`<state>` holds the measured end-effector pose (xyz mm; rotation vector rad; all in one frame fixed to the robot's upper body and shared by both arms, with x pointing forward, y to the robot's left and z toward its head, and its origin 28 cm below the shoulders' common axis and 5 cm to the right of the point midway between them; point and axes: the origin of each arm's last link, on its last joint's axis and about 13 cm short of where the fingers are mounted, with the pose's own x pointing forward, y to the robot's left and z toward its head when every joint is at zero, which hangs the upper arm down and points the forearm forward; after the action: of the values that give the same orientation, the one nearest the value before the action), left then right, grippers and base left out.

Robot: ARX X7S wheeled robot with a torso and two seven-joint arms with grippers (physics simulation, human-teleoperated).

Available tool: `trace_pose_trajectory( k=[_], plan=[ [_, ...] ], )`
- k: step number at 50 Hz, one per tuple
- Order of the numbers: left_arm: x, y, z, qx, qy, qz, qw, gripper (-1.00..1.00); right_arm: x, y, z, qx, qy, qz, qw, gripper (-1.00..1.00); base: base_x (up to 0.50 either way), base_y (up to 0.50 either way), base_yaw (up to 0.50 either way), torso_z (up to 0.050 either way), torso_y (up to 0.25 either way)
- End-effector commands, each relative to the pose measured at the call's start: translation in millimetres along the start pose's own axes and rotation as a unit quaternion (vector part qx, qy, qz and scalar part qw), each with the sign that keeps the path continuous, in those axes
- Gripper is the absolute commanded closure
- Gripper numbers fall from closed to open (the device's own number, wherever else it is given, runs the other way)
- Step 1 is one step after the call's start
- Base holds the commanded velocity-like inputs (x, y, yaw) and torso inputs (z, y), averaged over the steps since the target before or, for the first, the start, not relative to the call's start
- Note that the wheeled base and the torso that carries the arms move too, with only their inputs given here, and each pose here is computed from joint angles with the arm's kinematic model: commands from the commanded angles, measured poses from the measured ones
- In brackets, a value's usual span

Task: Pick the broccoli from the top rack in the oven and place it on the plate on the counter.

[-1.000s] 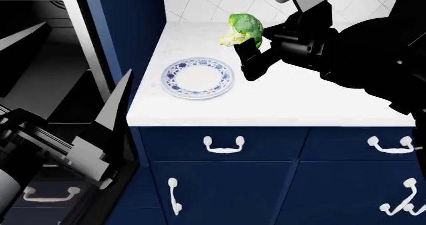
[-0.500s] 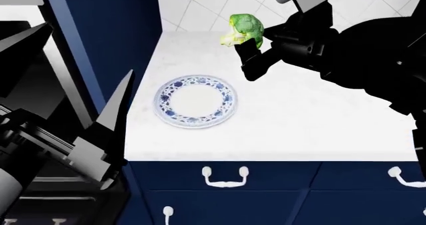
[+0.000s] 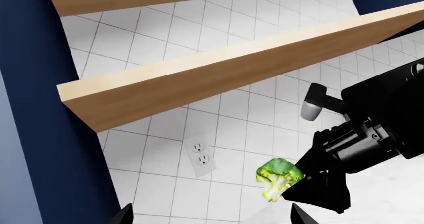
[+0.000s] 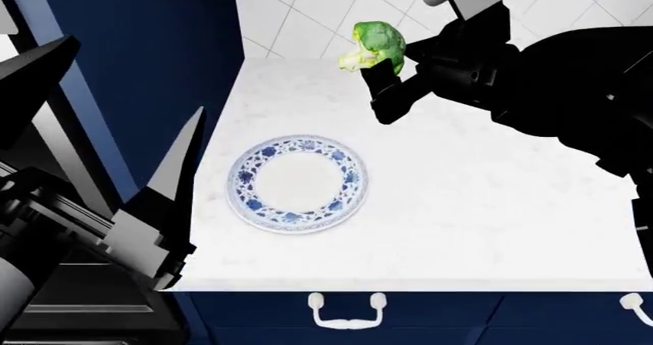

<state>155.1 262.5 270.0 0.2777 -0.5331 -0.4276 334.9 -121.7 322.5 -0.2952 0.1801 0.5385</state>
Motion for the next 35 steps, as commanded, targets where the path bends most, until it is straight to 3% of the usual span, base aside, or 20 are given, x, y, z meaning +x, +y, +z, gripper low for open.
trace_pose_trajectory(
  k=[1,14,35],
  plan=[
    [0,-0.2,0,0.0,0.0,0.0,1.0,-1.0,0,-1.1,2,-0.004,-0.005,-0.003,1.0,1.0,0.0,0.0,0.0,0.0,0.0],
    [0,0.1,0,0.0,0.0,0.001,1.0,-1.0,3,0.9,3,-0.007,-0.005,0.005,1.0,1.0,0.0,0.0,0.0,0.0,0.001],
    [0,0.7,-2,-0.001,0.001,0.002,1.0,-1.0,33,15.4,7,-0.019,0.045,0.069,0.996,1.0,0.0,0.0,0.0,0.0,0.0]
  ],
)
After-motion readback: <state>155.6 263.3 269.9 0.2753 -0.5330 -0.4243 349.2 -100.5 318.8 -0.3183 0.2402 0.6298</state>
